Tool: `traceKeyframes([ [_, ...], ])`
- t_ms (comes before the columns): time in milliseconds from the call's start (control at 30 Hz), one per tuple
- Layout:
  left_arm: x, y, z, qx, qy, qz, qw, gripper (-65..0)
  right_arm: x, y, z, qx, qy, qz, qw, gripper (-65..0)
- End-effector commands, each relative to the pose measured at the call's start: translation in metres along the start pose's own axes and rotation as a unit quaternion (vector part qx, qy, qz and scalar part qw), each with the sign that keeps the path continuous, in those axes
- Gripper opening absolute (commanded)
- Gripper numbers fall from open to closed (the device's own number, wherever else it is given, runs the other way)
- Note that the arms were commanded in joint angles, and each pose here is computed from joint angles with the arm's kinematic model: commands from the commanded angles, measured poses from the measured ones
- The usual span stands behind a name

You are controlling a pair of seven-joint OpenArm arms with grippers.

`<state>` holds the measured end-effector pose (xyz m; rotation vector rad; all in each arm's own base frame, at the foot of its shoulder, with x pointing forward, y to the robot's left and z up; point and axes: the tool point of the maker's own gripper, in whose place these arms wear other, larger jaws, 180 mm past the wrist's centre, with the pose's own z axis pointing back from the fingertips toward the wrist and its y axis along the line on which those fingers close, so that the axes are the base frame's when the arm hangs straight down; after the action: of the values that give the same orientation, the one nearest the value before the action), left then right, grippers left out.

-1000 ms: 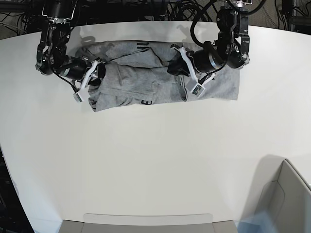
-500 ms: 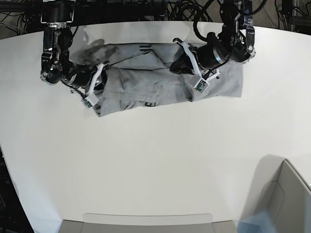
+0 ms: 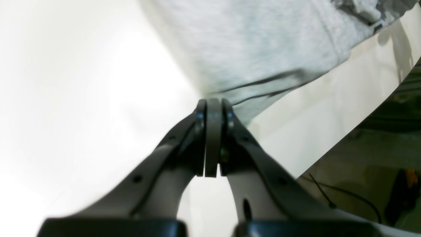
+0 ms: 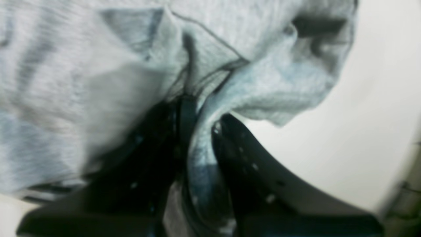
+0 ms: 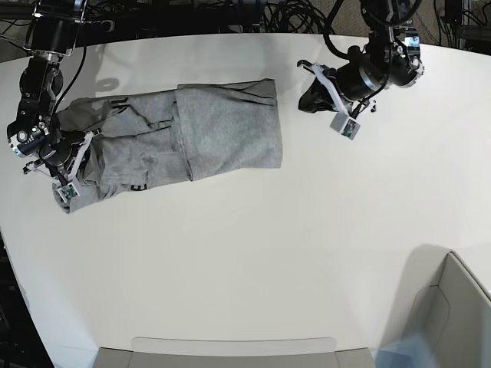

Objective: Fold the T-shirt properly
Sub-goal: 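Lift and fold the shirt over with the right gripper toward the left gripper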

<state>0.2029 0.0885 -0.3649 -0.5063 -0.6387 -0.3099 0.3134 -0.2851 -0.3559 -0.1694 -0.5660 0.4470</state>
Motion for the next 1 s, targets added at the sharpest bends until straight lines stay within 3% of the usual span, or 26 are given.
traceKeyframes([
  [0, 0.007, 0.004, 0.007, 0.006, -0.019, -0.001, 1.0, -65.0, 0.024, -0.009, 0.013, -0.023, -0.036, 0.012, 0.999, -65.0],
  [67, 0.0, 0.014, 0.013, 0.022, -0.016, 0.011, 1.0, -65.0, 0.04, -0.004, 0.025, -0.045, -0.053, 0.033, 0.9971, -65.0],
  [200, -0.005, 0.03, 0.023, 0.048, -0.017, 0.027, 0.998, -65.0, 0.062, 0.034, 0.039, -0.08, -0.043, 0.122, 0.9884, -65.0],
  [567, -0.005, 0.037, 0.027, 0.059, -0.02, 0.032, 0.998, -65.0, 0.103, 0.133, 0.044, -0.101, -0.056, 0.269, 0.9563, -65.0],
  [733, -0.005, 0.038, 0.028, 0.061, -0.021, 0.033, 0.997, -65.0, 0.119, 0.161, 0.05, -0.113, -0.072, 0.293, 0.9468, -65.0],
  [967, -0.004, 0.04, 0.028, 0.064, -0.021, 0.032, 0.997, -65.0, 0.121, 0.197, 0.045, -0.088, -0.081, 0.294, 0.9482, -65.0],
])
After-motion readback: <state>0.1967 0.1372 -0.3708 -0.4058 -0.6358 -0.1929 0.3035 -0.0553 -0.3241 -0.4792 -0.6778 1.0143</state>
